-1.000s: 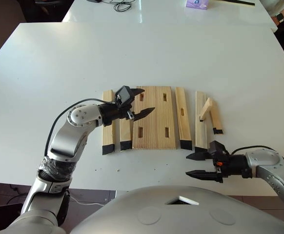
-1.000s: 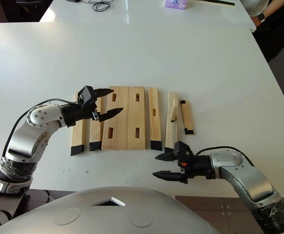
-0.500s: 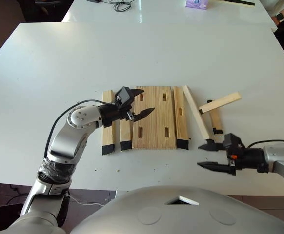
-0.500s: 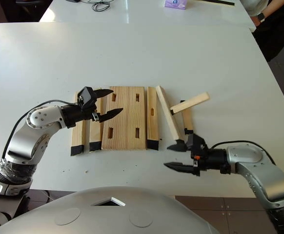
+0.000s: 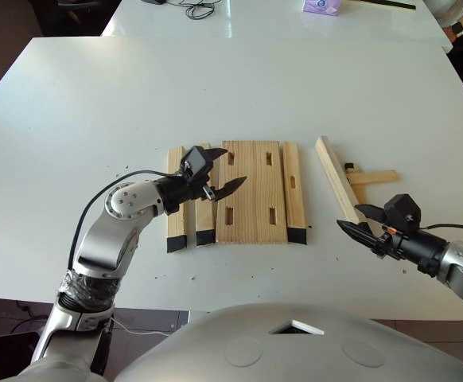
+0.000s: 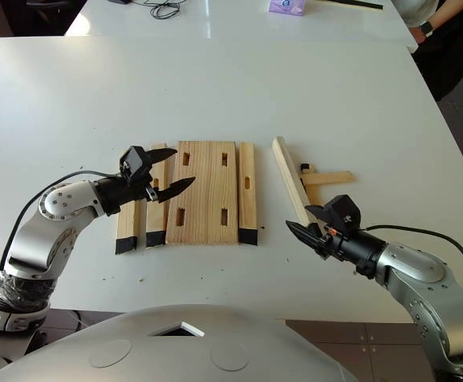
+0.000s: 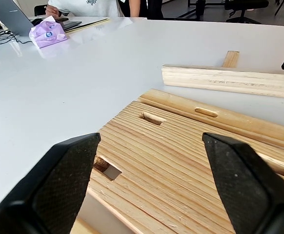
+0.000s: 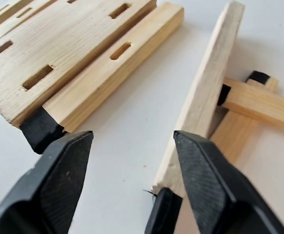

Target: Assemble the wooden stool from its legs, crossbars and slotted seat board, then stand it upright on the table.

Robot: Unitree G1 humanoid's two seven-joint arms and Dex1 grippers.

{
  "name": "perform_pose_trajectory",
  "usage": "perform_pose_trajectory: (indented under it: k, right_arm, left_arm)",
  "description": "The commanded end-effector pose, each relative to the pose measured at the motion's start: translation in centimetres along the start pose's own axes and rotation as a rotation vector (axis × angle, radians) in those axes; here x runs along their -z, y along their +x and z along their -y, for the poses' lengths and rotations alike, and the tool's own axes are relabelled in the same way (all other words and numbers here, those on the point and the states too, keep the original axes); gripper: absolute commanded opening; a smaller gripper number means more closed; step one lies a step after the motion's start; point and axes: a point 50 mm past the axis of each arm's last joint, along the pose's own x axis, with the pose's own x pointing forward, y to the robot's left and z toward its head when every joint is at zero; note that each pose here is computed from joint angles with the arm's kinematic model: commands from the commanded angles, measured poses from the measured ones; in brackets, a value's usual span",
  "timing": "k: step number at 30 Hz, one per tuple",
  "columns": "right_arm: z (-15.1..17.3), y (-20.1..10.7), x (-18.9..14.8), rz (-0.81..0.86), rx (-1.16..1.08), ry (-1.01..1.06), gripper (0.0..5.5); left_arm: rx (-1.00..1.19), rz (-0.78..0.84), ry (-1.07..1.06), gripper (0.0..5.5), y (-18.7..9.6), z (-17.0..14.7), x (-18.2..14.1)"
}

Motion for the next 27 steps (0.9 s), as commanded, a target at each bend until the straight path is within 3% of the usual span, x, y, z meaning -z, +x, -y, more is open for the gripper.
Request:
perform_pose_trajectory:
  k: [1,13,21,27]
  right_arm:
    - [0.1,-0.1,-1.4,0.060,0.024,-0.004,3.06]
    - [1.2,-0.3,0.7,-0.072,0.116,-0.027,3.06]
    - [0.8,1.3,1.7,-0.059,0.103,0.010,3.06]
    - [1.2,2.3,2.0,-0.044,0.128,0.016,2.00]
  left_arm:
    - [-0.036,0.005,-0.002,3.88,-0.2,0.1,0.0]
    - [-0.064,0.006,-0.007,3.88,-0.3,0.0,0.2]
    - [-0.055,0.007,-0.003,3.88,-0.1,-0.1,0.0]
    - [-0.065,0.002,-0.005,3.88,-0.3,0.0,0.1]
